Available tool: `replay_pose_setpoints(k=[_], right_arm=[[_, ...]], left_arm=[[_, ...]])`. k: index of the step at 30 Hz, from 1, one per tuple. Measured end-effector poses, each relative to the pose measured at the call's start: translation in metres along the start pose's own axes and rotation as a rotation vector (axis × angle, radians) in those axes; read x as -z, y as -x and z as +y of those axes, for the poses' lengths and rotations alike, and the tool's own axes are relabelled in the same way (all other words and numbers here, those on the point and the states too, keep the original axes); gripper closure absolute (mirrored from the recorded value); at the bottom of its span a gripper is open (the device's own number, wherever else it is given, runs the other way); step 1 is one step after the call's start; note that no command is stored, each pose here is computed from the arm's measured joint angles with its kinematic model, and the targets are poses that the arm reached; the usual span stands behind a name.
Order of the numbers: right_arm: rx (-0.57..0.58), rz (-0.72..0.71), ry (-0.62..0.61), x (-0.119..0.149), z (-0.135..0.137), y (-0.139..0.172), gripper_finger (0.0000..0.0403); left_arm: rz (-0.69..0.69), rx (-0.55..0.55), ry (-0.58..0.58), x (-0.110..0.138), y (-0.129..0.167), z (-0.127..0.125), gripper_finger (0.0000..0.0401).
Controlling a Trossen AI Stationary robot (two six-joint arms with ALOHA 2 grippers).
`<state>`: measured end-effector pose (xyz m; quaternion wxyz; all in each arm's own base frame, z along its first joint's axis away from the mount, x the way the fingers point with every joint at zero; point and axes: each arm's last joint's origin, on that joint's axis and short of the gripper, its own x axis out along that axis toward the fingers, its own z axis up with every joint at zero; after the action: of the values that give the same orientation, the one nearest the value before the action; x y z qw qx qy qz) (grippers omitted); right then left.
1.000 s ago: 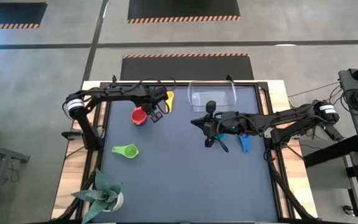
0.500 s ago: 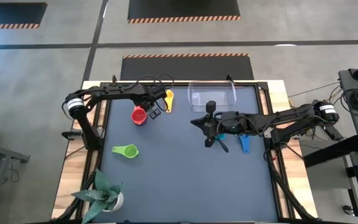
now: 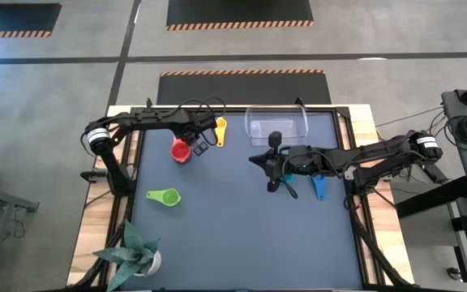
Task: Nest measuring cups in basket
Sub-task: Stack the red measuring cup on top of the orange measuring cup
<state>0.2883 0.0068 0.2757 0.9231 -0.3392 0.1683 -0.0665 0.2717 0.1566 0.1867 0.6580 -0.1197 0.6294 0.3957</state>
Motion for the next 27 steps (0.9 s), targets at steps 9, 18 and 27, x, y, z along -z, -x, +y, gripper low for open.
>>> replay_pose_setpoints(k=[9,18,27], right_arm=[[0.003,0.003,-0.094,0.001,-0.001,0.0,0.0394],[0.064,0.069,-0.299,0.018,-0.019,-0.006,0.0394],[0.125,0.087,-0.443,0.026,-0.039,-0.011,0.0394]], left_arm=[[-0.056,0.016,-0.012,0.004,0.018,0.001,0.0401],[-0.351,0.102,0.001,0.035,0.068,0.015,0.0401],[-0.539,0.156,0.092,0.097,0.074,0.039,0.0401]])
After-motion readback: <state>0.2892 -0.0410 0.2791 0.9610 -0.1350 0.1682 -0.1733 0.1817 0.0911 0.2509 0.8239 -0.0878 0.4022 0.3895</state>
